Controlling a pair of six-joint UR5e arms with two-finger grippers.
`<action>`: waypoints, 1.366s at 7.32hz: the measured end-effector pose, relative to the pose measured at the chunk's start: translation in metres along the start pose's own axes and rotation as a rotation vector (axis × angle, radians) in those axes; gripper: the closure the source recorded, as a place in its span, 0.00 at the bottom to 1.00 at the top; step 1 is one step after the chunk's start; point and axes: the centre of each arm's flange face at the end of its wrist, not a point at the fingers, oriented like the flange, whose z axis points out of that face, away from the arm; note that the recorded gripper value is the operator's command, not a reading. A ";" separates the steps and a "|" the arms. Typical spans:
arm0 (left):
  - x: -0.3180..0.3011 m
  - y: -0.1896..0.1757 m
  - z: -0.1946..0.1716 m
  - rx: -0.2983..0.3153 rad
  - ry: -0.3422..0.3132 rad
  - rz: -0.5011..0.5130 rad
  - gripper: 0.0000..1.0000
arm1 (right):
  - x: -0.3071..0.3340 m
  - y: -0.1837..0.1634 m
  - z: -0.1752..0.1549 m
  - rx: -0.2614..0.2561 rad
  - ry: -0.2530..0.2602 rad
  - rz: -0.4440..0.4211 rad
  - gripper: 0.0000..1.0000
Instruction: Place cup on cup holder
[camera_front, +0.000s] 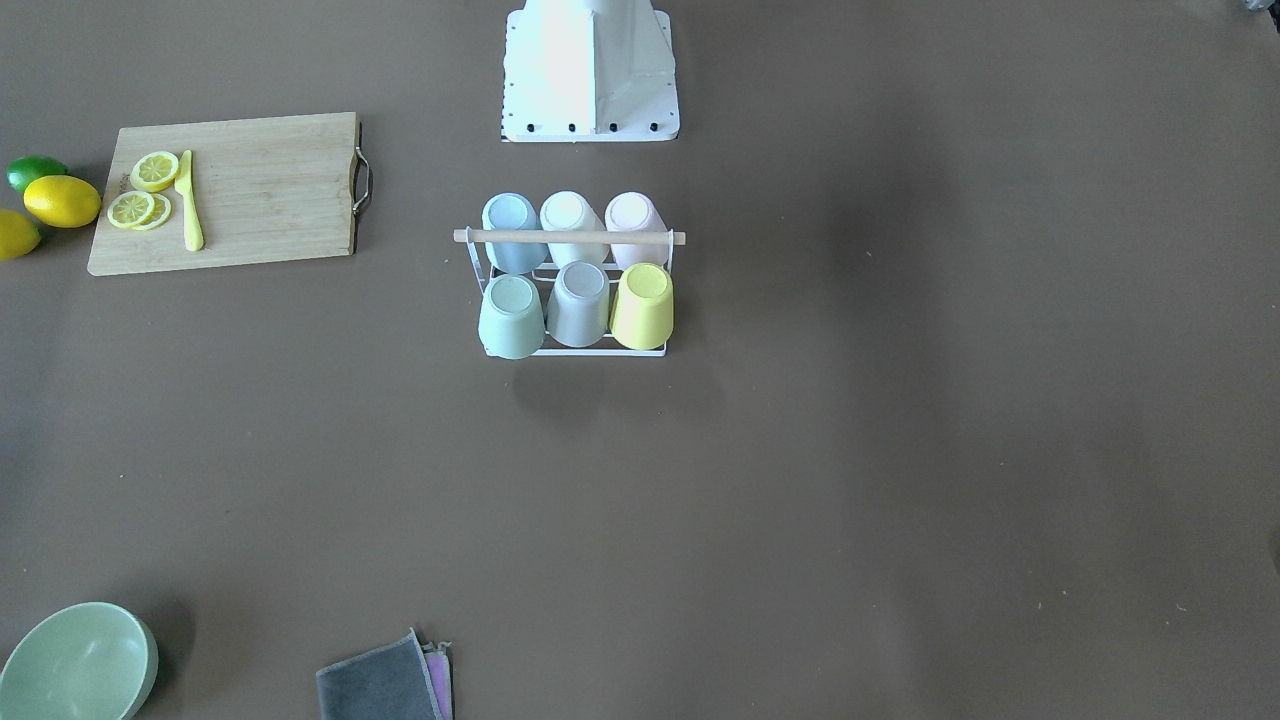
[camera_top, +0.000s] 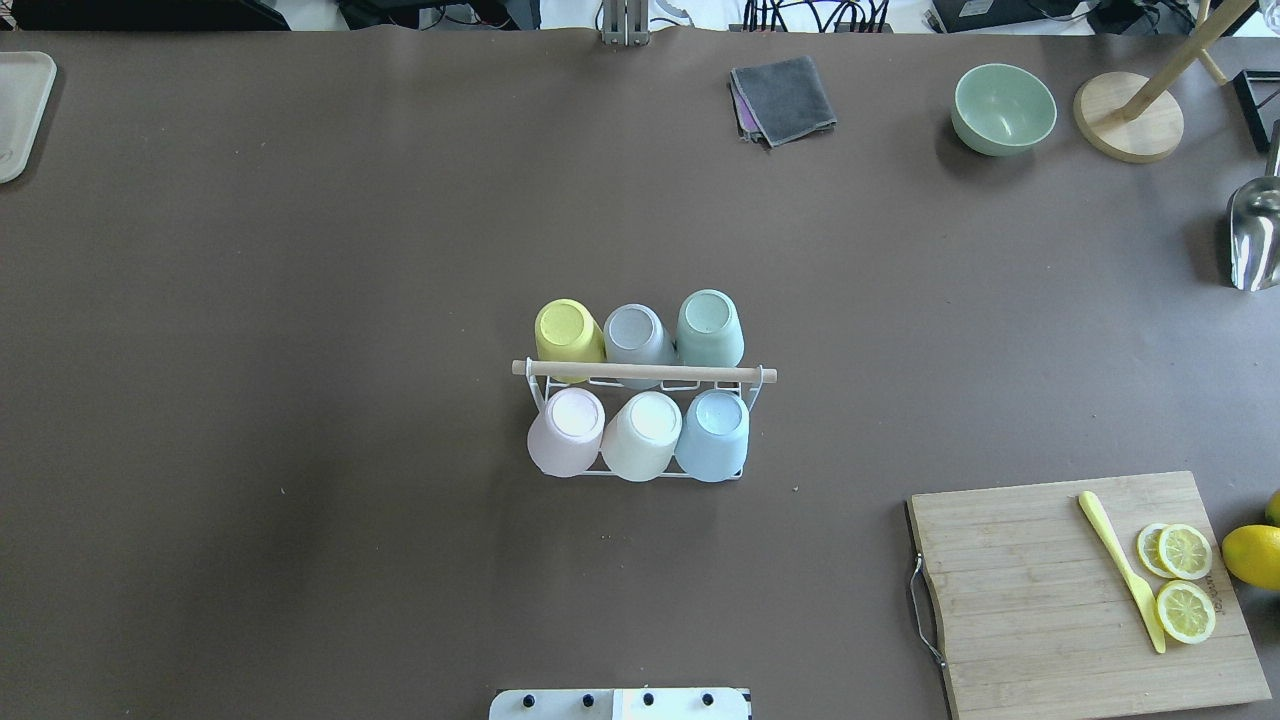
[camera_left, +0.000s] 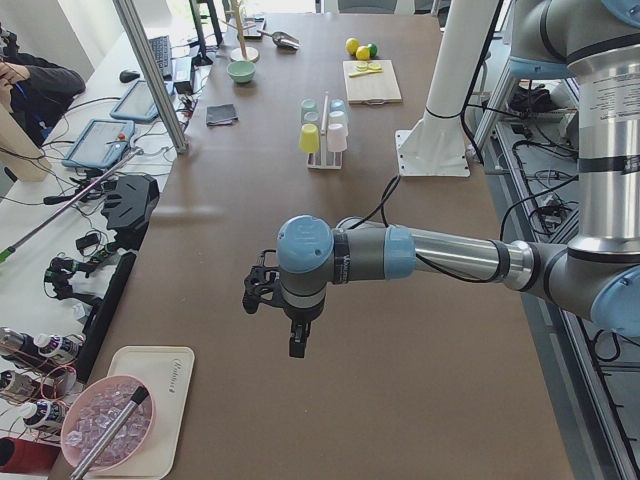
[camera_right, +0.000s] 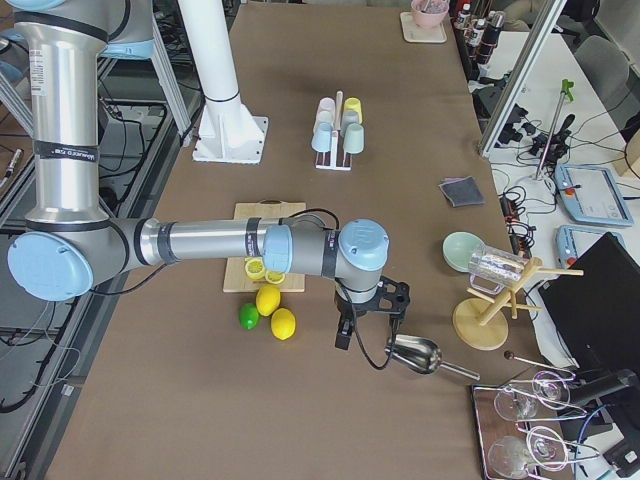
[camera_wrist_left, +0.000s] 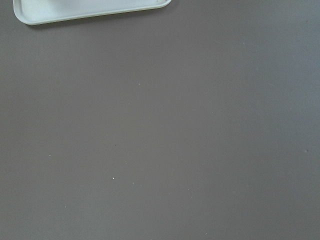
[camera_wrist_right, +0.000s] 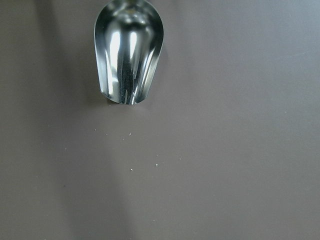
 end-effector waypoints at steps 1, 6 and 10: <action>-0.002 -0.001 0.002 -0.002 0.002 -0.003 0.01 | 0.000 0.000 0.000 0.000 0.000 0.000 0.00; -0.004 -0.007 0.003 0.016 -0.002 0.012 0.01 | 0.000 0.000 0.000 0.001 0.000 0.000 0.00; -0.004 -0.009 0.003 0.025 -0.004 0.019 0.01 | -0.001 0.000 -0.001 0.002 0.000 0.000 0.00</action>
